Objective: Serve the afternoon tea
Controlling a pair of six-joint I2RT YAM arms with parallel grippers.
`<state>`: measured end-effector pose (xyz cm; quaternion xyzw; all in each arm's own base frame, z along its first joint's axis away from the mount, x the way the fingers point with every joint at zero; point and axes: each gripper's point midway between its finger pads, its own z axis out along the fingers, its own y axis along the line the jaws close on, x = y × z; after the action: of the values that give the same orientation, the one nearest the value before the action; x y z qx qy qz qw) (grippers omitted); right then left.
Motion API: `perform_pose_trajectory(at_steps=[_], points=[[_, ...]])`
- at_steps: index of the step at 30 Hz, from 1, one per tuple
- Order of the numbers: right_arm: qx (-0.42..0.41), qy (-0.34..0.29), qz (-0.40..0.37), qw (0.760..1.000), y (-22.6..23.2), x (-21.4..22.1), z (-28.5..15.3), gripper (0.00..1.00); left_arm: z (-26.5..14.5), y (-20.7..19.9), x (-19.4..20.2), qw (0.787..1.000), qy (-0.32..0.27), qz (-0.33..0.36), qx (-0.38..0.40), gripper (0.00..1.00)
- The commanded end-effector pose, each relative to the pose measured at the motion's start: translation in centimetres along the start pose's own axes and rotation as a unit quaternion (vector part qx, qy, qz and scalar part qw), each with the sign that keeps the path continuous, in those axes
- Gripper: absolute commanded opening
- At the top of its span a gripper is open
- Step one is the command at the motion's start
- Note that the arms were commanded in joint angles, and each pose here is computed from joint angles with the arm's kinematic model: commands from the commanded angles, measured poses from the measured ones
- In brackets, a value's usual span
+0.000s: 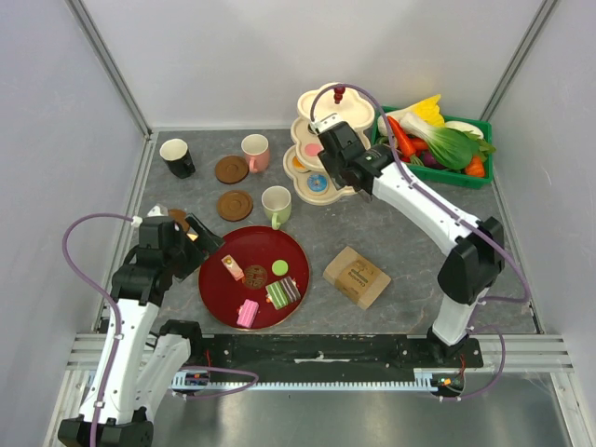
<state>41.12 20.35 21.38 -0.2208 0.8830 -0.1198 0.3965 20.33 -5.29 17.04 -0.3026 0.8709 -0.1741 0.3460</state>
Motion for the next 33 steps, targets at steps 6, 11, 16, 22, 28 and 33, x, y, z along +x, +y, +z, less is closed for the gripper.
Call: perform_pose_trajectory(at_steps=[6,11,16,22,28,33], points=[[-0.010,-0.081,0.006,0.997,0.5,-2.2,-8.8,0.63,-1.4,-1.2,-1.1,0.999,-0.022,0.019,0.027,0.99],[-0.040,-0.107,0.000,0.994,3.4,-1.7,-12.9,0.63,-1.6,-1.1,-1.0,0.999,-0.024,0.020,0.027,0.99],[-0.081,-0.103,-0.001,0.991,4.8,-0.8,-14.3,0.63,-1.7,-1.2,-1.0,0.999,-0.022,0.020,0.032,0.99],[-0.113,-0.088,-0.023,0.989,6.8,0.8,-15.0,0.63,-1.7,-1.3,-0.8,0.999,-0.020,0.018,0.034,0.99],[-0.100,-0.045,-0.021,0.994,7.9,4.7,-12.5,0.79,-1.8,-1.4,-0.8,0.999,-0.018,0.020,0.037,0.99],[-0.067,-0.010,-0.002,0.998,7.8,8.4,-10.5,0.94,-1.7,-1.4,-0.8,0.999,-0.017,0.021,0.036,0.99]])
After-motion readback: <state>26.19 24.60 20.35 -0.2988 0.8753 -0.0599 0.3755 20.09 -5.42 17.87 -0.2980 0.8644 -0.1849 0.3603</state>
